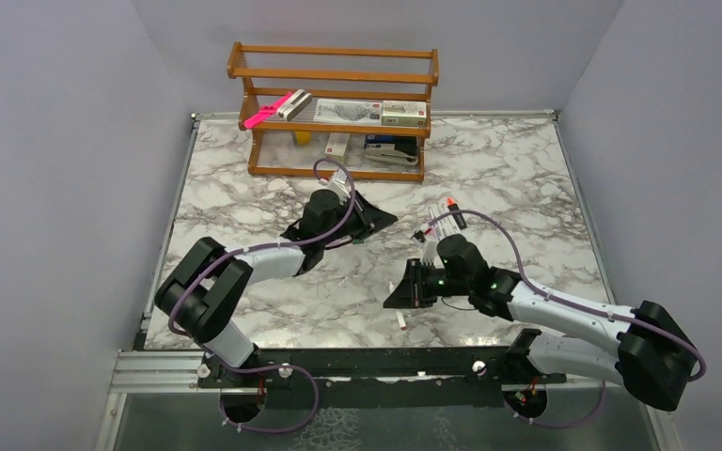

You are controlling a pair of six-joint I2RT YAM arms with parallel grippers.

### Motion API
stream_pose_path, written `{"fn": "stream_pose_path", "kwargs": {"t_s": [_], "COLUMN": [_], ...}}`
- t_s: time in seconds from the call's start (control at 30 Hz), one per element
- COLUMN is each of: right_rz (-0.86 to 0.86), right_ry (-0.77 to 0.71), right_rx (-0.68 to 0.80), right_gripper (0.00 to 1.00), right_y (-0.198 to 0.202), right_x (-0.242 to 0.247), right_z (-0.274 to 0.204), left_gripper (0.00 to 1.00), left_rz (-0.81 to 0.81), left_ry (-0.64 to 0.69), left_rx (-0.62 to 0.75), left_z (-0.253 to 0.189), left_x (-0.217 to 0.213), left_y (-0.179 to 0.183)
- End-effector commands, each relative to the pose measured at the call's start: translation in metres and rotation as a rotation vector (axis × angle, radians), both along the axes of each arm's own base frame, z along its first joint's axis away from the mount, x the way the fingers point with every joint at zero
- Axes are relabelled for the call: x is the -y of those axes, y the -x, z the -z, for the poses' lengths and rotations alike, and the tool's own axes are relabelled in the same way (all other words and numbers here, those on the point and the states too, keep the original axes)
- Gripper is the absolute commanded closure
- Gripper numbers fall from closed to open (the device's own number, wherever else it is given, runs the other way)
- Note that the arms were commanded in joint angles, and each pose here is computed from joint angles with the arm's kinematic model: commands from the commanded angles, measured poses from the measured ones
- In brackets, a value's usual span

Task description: Open the pen caps

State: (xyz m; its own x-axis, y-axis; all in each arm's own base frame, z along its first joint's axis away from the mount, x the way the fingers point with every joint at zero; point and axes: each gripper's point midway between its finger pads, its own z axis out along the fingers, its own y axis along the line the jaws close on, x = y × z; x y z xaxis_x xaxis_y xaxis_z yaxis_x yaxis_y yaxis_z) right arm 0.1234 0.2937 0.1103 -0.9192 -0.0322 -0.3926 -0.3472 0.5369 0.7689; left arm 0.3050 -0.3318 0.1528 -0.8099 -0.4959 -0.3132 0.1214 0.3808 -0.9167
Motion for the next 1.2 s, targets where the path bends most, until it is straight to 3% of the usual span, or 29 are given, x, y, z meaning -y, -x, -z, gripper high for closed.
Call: {"fn": "stream_pose_path", "kwargs": {"t_s": [0.0,0.4,0.67,0.93,1.17], "right_rz": [-0.006,0.014,0.089,0.123,0.137], "right_ry": [-0.01,0.041,0.176,0.288,0.353], "right_rx": [-0.004,0.011,0.12,0.19,0.231], "right_gripper": [0.99,0.99,0.99,0.99,0.99], "right_y": [0.008,0.005,-0.024,-0.045,-0.056], "right_x": [0.006,0.013,0.023,0.031,0.036], "right_z": [-0.003,0.004,-0.004,-0.007,-0.006], "left_gripper": [1.0,1.0,1.0,1.0,1.0], "left_rz": [-0.032,-0.056,0.01,0.058,0.066], "left_ry": [0.022,0.006,-0.035,-0.097,-0.274], "left_rx": [0.054,0.042,-0.031,-0.034,-0.012], "left_z": [-0.013,0.0,0.027,0.027,0.023], "left_x": [0.003,-0.036,-0.058,-0.071,-0.091], "left_y": [-0.023,-0.056,-0.027,0.005,0.019]}}
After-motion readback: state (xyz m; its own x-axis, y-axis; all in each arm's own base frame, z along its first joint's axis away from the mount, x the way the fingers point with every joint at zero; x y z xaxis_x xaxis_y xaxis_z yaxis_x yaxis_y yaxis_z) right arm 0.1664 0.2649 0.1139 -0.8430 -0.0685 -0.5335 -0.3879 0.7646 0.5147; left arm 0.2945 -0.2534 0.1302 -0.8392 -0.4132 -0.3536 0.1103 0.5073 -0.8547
